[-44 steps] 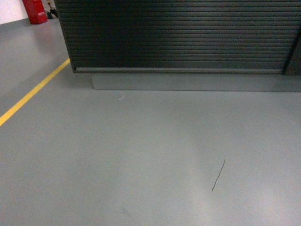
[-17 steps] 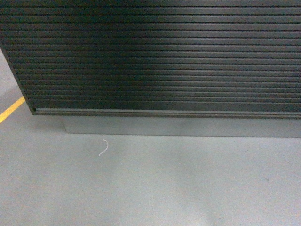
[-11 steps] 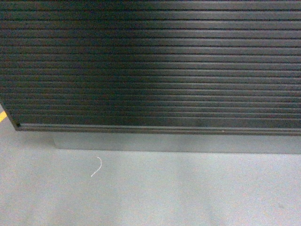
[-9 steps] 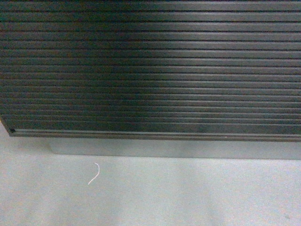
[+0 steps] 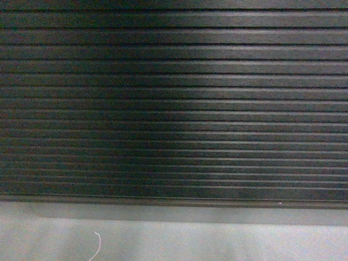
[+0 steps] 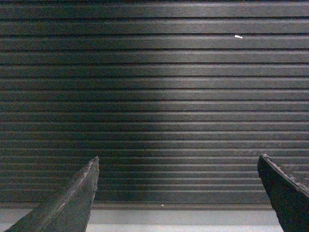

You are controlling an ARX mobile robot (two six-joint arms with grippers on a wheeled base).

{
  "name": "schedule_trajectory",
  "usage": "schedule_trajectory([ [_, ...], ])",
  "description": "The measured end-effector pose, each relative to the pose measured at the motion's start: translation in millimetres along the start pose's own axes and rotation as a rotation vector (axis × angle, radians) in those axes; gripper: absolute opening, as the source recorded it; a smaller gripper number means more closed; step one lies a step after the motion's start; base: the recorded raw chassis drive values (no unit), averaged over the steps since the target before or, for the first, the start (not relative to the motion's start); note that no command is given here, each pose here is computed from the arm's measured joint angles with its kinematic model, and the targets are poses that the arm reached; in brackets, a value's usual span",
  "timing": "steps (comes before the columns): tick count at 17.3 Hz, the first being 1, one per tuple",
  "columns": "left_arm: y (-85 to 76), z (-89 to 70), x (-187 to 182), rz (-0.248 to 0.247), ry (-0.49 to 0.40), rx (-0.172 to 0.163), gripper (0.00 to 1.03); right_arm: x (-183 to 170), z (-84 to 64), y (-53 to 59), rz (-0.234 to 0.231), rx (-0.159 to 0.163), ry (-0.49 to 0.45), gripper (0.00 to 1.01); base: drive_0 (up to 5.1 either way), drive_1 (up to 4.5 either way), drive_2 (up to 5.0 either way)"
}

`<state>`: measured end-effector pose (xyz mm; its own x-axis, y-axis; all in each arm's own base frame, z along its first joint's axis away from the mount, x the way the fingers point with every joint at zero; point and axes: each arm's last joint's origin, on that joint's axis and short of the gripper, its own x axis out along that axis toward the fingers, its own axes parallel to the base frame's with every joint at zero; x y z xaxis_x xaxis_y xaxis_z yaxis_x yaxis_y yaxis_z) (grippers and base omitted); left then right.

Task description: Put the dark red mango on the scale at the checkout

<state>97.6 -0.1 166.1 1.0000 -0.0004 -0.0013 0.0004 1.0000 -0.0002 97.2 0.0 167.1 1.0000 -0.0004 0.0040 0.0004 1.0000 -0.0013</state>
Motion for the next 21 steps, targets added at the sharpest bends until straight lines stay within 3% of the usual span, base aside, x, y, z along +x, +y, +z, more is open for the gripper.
schedule_trajectory([
  [5,0.0,0.0,0.0,0.0,0.0,0.0,0.98,0.0,-0.1,0.0,0.0,0.0,0.001,0.98,0.0,4.25,-4.2],
  [21,0.0,0.0,0.0,-0.001,0.0,0.0,0.98,0.0,-0.1,0.0,0.0,0.0,0.001,0.98,0.0,0.0,0.0],
])
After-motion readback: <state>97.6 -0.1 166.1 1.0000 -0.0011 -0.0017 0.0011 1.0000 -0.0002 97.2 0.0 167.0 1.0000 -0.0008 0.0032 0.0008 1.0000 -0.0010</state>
